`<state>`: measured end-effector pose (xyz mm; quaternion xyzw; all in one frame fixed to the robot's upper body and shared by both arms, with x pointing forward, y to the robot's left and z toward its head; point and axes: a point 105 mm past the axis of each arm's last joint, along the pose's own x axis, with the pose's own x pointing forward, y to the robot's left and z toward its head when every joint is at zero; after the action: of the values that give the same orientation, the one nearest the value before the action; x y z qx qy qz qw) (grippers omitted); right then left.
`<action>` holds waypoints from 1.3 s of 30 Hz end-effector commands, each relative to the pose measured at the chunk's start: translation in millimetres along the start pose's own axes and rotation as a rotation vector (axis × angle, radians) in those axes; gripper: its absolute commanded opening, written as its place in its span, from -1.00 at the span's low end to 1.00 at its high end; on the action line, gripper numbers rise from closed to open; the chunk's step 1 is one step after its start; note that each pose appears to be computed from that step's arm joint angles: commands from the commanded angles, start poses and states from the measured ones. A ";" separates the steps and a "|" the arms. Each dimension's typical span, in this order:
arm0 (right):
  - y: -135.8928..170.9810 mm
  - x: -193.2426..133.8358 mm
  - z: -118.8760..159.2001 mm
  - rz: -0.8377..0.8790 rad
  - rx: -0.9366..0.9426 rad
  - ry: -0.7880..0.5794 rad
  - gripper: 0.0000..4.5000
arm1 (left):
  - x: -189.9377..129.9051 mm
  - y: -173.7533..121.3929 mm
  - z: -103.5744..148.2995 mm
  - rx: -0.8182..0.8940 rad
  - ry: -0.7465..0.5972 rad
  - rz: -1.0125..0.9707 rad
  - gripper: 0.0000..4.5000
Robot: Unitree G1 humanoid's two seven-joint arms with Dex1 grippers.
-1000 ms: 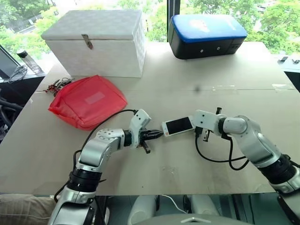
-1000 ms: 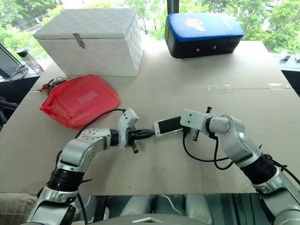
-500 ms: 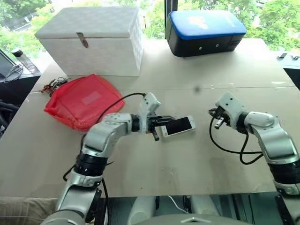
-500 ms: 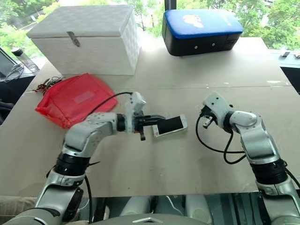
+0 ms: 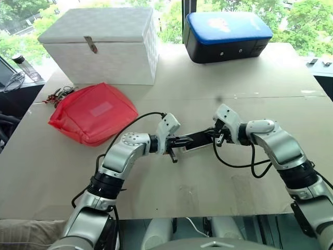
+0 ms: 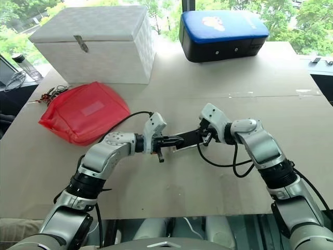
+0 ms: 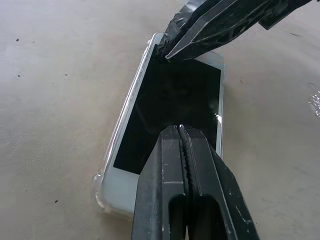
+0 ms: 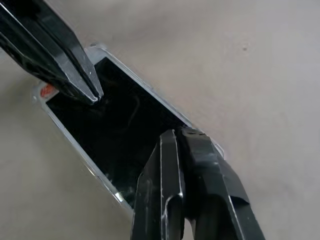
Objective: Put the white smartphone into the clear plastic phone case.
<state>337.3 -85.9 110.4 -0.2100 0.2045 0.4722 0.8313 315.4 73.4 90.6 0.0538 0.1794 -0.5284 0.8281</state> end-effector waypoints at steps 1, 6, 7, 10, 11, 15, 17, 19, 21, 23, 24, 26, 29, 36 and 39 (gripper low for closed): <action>-2.6 6.0 -58.7 0.025 0.056 0.197 -1.00 | 2.1 2.3 -19.4 -0.046 0.044 0.038 -0.99; 3.7 10.1 -76.3 0.105 0.102 0.267 -1.00 | 3.2 0.9 -25.4 -0.055 0.045 0.053 -0.99; 5.0 11.3 -78.1 0.122 0.111 0.276 -1.00 | 3.5 1.0 -26.1 -0.055 0.045 0.054 -0.99; 3.2 16.7 -89.1 0.130 0.101 0.327 -1.00 | 4.7 0.4 -28.4 -0.058 0.046 0.058 -0.99; 3.5 19.3 -93.1 0.135 0.102 0.343 -1.00 | 5.0 0.0 -29.2 -0.060 0.046 0.059 -0.99; -1.0 28.0 -86.5 0.114 0.066 0.287 -1.00 | 5.5 -1.1 -30.8 -0.061 0.045 0.064 -0.99; -6.1 27.7 -54.1 0.100 0.095 0.110 -1.00 | 5.1 -1.2 -31.2 -0.063 0.044 0.067 -0.99; -5.3 18.1 -32.5 0.121 0.098 0.001 -1.00 | 4.4 -1.6 -31.8 -0.065 0.044 0.068 -0.99; 2.8 6.4 -31.3 0.165 0.082 0.002 -1.00 | 4.2 -2.4 -32.9 -0.067 0.046 0.066 -0.99; 8.4 0.8 -40.7 0.182 0.058 0.050 -1.00 | 4.5 -3.4 -33.6 -0.069 0.047 0.063 -0.99; 11.0 -0.8 -48.0 0.187 0.057 0.083 -1.00 | 4.7 -3.8 -33.8 -0.069 0.048 0.061 -0.99; 13.2 -3.2 -63.3 0.187 0.047 0.150 -1.00 | 4.8 -3.7 -33.6 -0.068 0.049 0.059 -0.99; 15.4 -6.9 -78.2 0.194 0.042 0.218 -1.00 | 4.8 -3.1 -32.9 -0.066 0.050 0.059 -0.99; 27.1 -8.4 -99.1 0.264 0.004 0.358 -1.00 | 5.3 -2.7 -32.6 -0.064 0.053 0.055 -0.99; 27.4 -5.0 -110.3 0.264 -0.036 0.424 -1.00 | 6.6 -3.5 -31.7 -0.064 0.052 0.053 -0.99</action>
<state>322.2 -114.3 84.4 -0.2908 0.2611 0.5358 0.7484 309.6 72.4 71.2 0.0414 0.1907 -0.5062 0.8400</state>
